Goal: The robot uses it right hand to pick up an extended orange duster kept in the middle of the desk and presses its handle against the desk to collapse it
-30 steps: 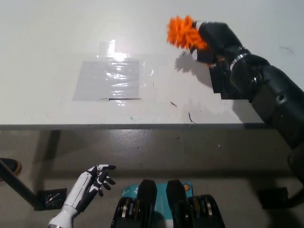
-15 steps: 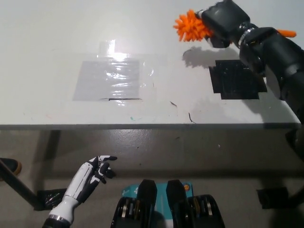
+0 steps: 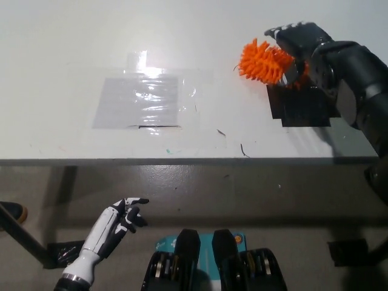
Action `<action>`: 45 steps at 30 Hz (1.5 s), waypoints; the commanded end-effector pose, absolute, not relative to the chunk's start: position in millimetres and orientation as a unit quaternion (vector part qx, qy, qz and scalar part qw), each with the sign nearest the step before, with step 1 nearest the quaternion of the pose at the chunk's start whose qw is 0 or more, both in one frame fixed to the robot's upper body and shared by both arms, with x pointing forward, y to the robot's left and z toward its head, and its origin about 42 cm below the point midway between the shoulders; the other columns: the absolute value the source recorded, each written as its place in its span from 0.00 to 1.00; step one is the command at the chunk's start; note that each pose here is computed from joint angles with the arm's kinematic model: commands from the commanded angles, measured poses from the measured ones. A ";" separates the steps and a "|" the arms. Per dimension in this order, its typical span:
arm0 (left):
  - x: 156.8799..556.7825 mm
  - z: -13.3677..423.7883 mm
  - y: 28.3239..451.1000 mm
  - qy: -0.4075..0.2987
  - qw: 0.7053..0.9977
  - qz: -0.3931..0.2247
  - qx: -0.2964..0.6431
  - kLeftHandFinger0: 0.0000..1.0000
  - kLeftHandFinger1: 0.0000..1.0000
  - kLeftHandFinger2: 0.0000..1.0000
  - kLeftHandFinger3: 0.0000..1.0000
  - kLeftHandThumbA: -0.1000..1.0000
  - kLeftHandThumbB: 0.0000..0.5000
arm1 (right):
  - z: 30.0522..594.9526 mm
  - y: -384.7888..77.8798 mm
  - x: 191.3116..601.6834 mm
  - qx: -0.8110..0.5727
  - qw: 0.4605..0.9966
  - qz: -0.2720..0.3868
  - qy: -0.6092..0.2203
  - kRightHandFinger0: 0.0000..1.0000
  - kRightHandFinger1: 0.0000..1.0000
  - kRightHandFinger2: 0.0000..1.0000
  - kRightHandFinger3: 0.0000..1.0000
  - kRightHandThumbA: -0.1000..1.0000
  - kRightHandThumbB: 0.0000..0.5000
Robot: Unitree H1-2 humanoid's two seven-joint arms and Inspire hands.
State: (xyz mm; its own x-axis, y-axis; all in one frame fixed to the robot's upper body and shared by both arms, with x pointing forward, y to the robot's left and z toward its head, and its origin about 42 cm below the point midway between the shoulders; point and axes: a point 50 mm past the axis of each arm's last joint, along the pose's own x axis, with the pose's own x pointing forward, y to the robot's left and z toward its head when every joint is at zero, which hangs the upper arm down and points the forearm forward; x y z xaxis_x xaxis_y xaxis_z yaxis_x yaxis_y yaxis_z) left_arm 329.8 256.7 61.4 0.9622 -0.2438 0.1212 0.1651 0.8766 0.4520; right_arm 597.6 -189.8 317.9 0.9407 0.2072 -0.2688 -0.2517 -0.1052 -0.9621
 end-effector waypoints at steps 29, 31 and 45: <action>342.3 77.7 261.4 -0.129 0.966 -0.074 0.210 0.84 1.00 1.00 1.00 1.00 1.00 | 529.3 -258.4 285.1 -0.167 0.746 0.131 -0.631 1.00 1.00 1.00 1.00 1.00 0.91; 342.2 77.6 261.2 -0.128 0.966 -0.074 0.210 0.84 1.00 1.00 1.00 1.00 1.00 | 528.8 -258.6 284.3 -0.167 0.747 0.131 -0.630 1.00 1.00 1.00 1.00 1.00 0.91; 358.6 77.1 242.8 -0.123 0.970 -0.087 0.191 1.00 1.00 1.00 1.00 1.00 1.00 | 284.4 -219.6 212.4 -0.107 0.857 0.043 -0.503 1.00 1.00 1.00 1.00 1.00 0.48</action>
